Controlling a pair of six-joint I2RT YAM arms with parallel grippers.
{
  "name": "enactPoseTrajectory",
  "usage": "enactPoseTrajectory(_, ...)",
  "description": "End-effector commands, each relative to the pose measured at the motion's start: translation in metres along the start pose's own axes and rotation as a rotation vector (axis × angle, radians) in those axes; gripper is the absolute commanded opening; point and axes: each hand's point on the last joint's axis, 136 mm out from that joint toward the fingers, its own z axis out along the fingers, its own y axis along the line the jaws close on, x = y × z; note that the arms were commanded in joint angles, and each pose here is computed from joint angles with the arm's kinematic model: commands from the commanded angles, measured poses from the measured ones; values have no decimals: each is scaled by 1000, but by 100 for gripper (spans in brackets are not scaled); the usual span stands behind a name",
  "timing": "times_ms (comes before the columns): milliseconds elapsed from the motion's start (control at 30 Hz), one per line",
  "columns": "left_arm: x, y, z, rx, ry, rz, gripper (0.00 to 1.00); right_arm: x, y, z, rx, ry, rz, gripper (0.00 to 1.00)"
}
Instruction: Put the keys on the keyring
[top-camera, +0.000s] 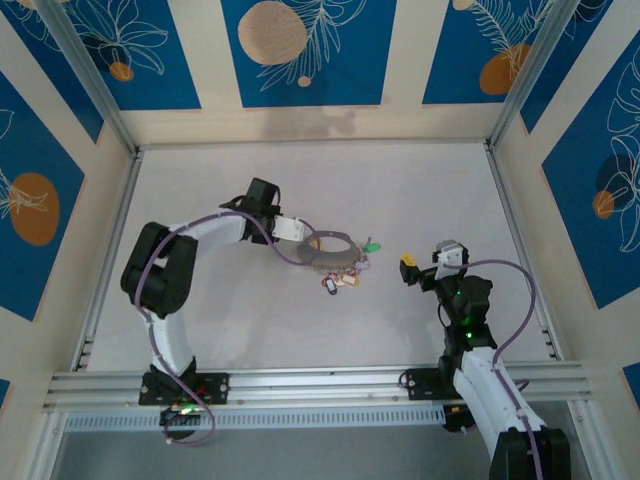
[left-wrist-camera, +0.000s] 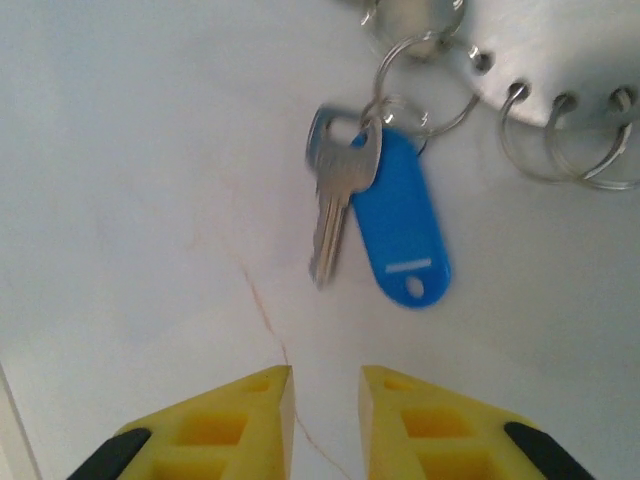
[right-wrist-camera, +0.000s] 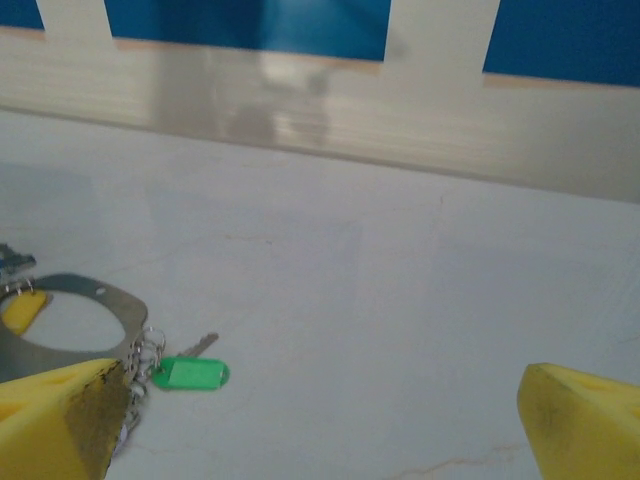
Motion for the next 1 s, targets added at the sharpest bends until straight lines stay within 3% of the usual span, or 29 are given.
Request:
enactPoseTrajectory(0, 13, 38, -35, -200, -65, -310, 24, -6, 4, 5, -28, -5, -17, 99)
enactPoseTrajectory(167, 61, 58, -82, -412, -58, -726, 36, 4, 5, 13, -34, 28, 11, 99)
enactPoseTrajectory(200, 69, 59, -92, -447, -52, -808, 51, 6, 6, 15, -42, 33, 12, 99)
enactPoseTrajectory(233, 73, 58, -101, -465, -67, -880, 97, 8, 6, 17, -41, 38, 12, 99)
enactPoseTrajectory(267, 74, 56, -107, -475, -84, -933, 100, 11, 6, 19, -40, 47, 15, 99)
enactPoseTrajectory(400, 81, 36, -122, -523, -131, -1132, 100, 3, 8, 31, -69, 46, 22, 99)
enactPoseTrajectory(533, 107, 12, -124, -631, -98, -1268, 100, 2, 3, 44, -53, 40, 25, 99)
enactPoseTrajectory(867, 146, -22, -113, -760, -106, -1380, 100, 5, -2, 83, -41, 92, 48, 99)
enactPoseTrajectory(967, 146, -12, -109, -761, -154, -1359, 100, 20, -8, 92, -9, 75, 60, 99)
